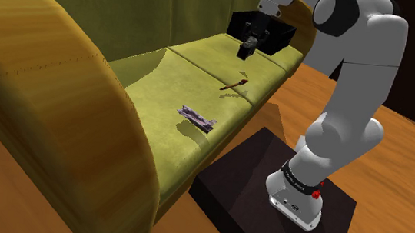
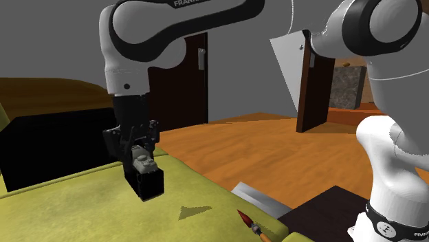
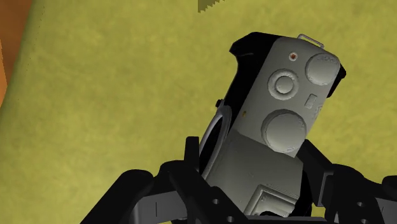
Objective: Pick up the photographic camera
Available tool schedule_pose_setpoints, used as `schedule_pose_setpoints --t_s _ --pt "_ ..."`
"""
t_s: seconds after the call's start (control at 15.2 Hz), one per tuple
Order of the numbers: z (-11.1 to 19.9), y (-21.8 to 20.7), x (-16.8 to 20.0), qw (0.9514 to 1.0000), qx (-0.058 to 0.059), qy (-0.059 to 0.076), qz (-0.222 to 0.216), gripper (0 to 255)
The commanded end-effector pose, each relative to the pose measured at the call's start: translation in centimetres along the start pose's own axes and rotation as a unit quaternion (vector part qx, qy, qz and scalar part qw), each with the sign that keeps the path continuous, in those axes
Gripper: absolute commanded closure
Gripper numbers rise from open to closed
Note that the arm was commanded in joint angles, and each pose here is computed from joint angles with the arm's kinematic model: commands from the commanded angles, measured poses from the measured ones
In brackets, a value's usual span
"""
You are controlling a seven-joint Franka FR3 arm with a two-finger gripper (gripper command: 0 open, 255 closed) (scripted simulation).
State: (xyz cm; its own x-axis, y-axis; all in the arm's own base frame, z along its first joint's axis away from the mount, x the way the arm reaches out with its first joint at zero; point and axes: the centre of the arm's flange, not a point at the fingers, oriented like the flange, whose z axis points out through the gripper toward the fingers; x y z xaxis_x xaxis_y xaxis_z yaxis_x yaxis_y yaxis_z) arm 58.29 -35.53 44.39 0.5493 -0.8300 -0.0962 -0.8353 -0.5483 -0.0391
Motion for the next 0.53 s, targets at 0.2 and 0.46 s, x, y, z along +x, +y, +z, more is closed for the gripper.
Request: schedule_pose_setpoints --t_s 0.2,0.46 --pt "-2.6 -0.2 -0.2 1.0000 0.000 0.000 0.000 255" --pt "-4.7 -0.3 -0.4 1.0000 0.000 0.000 0.000 255"
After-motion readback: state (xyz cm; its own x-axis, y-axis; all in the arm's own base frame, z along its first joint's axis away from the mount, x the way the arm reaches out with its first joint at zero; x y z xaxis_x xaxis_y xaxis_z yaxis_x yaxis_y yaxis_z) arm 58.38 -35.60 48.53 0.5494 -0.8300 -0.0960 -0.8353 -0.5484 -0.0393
